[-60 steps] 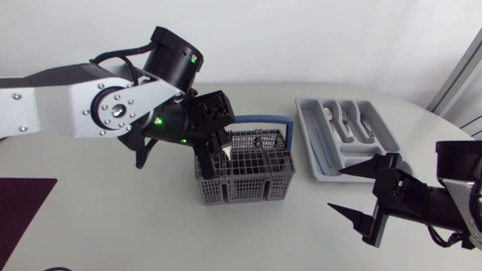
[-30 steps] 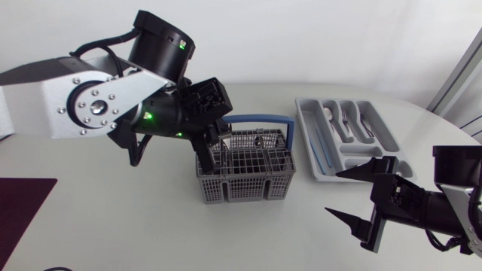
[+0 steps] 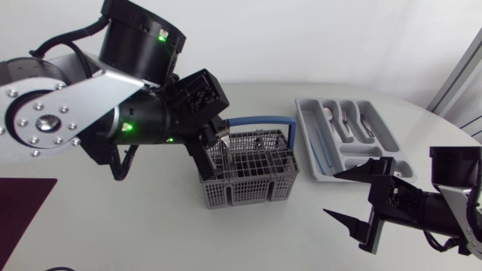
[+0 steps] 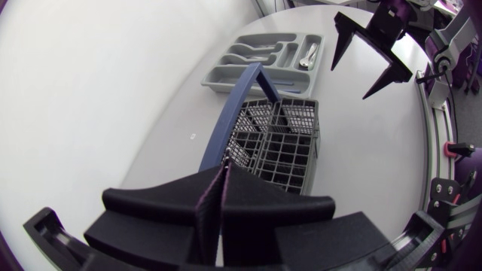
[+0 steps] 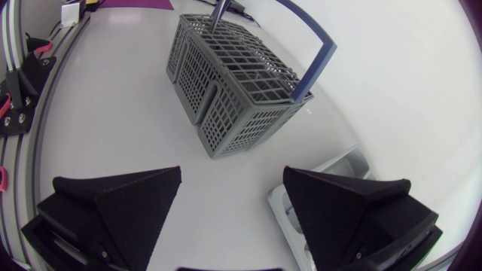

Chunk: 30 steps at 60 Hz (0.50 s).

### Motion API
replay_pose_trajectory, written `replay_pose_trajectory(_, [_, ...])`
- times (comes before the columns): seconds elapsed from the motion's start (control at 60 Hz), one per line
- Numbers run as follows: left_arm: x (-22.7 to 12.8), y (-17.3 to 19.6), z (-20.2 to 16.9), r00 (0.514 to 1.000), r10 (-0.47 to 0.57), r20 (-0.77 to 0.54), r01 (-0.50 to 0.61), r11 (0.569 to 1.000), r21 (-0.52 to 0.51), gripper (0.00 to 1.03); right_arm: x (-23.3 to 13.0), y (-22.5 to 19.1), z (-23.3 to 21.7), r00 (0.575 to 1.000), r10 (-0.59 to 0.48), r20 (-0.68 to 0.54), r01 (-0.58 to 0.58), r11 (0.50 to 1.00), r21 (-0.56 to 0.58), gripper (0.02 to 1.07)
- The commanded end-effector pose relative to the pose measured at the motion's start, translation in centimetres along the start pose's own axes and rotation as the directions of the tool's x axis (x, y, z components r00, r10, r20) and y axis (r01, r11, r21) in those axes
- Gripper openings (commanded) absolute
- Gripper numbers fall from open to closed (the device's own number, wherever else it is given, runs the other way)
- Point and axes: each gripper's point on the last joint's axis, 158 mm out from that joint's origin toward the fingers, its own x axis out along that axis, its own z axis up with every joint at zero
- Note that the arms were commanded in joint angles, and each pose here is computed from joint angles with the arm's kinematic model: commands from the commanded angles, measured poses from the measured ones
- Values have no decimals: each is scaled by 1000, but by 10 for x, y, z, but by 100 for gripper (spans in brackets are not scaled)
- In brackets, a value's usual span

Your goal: Unload the cutlery basket into the drawer organizer.

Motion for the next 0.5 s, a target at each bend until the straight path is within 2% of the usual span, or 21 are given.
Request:
replay_pose_trajectory(0.0, [-3, -3, -5, 1000, 17, -8, -17, 1000, -20, 15, 2, 8, -6, 1000, 9, -10, -9, 1000, 27, 100])
replay_pose_trajectory(0.117, [-6, -5, -8, 998, 54, -22, -55, 998, -14, 15, 3, 11, -6, 1000, 16, -11, -16, 1000, 27, 100])
replay_pose_trajectory(0.283, [-13, -3, 0, 986, 165, -13, -165, 986, 14, 14, 5, 12, -4, 1000, 13, -10, -13, 1000, 22, 100])
replay_pose_trajectory(0.483, [-20, -1, 5, 976, 218, -12, -218, 976, 8, 14, 6, 12, -6, 1000, 9, -15, -9, 1000, 20, 100])
